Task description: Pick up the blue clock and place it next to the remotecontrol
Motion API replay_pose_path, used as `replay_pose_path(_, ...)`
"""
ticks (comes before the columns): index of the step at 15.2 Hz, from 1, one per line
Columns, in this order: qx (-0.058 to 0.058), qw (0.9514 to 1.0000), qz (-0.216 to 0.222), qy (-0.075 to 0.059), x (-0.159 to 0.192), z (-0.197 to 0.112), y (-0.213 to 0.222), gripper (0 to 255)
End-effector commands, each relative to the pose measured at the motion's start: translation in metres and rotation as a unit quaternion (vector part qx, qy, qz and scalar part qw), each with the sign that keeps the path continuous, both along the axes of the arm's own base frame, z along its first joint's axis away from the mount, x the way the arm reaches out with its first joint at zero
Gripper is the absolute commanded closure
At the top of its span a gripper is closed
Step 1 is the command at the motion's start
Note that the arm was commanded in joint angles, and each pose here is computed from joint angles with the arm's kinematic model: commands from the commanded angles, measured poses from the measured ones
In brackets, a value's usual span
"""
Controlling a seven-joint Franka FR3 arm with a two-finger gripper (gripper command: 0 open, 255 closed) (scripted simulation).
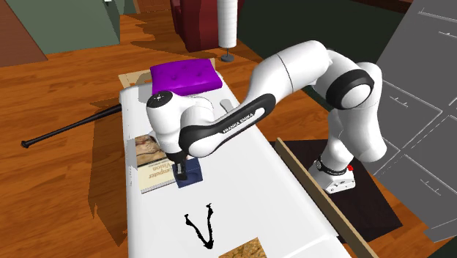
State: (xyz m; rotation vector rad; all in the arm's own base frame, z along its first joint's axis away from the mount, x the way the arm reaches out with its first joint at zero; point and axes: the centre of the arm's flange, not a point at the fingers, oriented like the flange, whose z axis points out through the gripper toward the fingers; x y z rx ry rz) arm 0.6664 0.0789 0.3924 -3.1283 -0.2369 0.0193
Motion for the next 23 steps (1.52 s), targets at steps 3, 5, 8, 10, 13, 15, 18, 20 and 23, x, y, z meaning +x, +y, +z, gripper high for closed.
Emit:
replay_pose_path(3,0.0,1.0,0.0,0.0,0.001,0.022,0.0,255)
replay_pose_path(5,0.0,1.0,0.0,0.0,0.001,0.033,0.0,255)
replay_pose_path(8,0.0,1.0,0.0,0.0,0.001,0.048,0.0,255)
replay_pose_path(10,0.0,1.0,0.0,0.0,0.001,0.059,0.0,255)
replay_pose_path(13,0.0,1.0,0.0,0.0,0.001,0.075,0.0,255)
replay_pose_path(15,0.0,1.0,0.0,0.0,0.001,0.085,0.0,255)
replay_pose_path(18,0.0,1.0,0.0,0.0,0.001,0.101,0.0,255)
replay_pose_path(20,0.0,1.0,0.0,0.0,0.001,0.112,0.0,255)
replay_pose_path(23,0.0,1.0,0.0,0.0,0.001,0.128,0.0,255)
